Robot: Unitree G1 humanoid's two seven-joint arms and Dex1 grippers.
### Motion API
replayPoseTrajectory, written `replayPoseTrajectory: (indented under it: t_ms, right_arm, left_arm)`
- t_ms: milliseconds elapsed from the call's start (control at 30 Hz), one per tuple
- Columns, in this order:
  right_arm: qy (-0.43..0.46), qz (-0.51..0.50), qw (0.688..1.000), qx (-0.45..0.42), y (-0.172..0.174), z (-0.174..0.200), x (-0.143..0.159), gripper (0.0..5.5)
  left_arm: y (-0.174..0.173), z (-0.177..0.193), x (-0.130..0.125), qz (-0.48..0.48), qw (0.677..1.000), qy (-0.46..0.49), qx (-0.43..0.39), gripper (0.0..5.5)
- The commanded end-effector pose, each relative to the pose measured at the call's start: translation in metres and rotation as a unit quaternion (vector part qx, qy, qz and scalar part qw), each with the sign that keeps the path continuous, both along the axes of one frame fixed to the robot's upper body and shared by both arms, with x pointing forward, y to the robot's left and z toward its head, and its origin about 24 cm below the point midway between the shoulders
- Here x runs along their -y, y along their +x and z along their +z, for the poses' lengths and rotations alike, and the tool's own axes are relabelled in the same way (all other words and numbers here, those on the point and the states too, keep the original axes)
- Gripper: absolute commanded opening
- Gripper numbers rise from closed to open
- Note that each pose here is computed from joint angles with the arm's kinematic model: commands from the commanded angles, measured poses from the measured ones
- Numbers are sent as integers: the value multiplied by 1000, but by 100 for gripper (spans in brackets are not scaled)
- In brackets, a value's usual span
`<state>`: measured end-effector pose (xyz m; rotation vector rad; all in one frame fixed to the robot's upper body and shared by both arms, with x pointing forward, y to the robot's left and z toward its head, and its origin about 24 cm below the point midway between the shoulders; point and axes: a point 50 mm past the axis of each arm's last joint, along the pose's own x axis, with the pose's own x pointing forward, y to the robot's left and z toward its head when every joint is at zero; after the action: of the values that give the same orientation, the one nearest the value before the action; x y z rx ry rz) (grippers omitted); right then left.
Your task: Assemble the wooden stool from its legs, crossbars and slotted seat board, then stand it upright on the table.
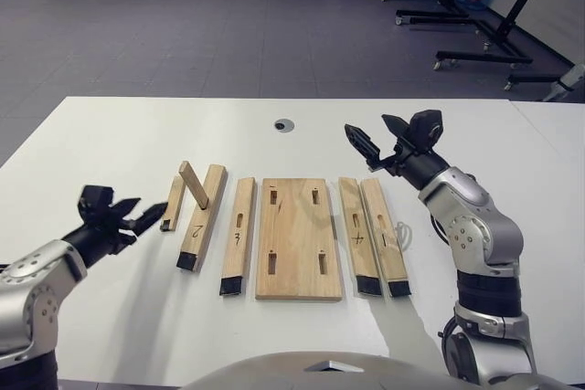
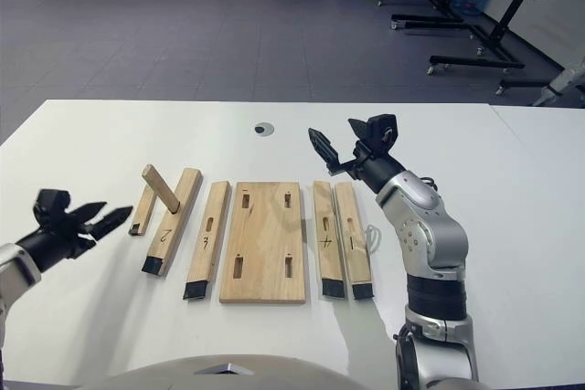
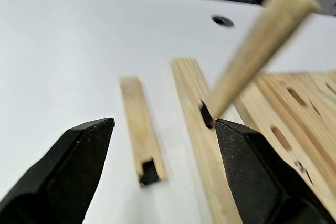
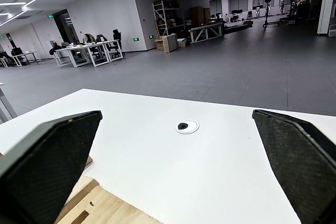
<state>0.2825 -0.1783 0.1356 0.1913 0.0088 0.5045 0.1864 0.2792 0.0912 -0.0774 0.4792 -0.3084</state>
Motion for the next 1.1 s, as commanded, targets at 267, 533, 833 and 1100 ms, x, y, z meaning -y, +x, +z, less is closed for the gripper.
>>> replayPoseTrajectory:
  t_ms: [267, 533, 833, 1100]
  right_arm:
    - [0, -5, 1000, 6, -1, 3, 1, 529]
    - [5, -4, 1000, 8, 1, 3, -3, 529]
    - [4, 4, 1000, 9, 5, 6, -7, 529]
    - [4, 7, 1000, 6, 6, 5, -7, 529]
  left_arm:
    - [-8, -4, 34, -55, 995, 85, 7, 457]
    - [-12, -16, 56, -23, 995, 97, 1, 538]
    - [-9, -37, 83, 14, 994, 109, -17, 538]
    - [-9, -53, 79, 71, 989, 119, -53, 538]
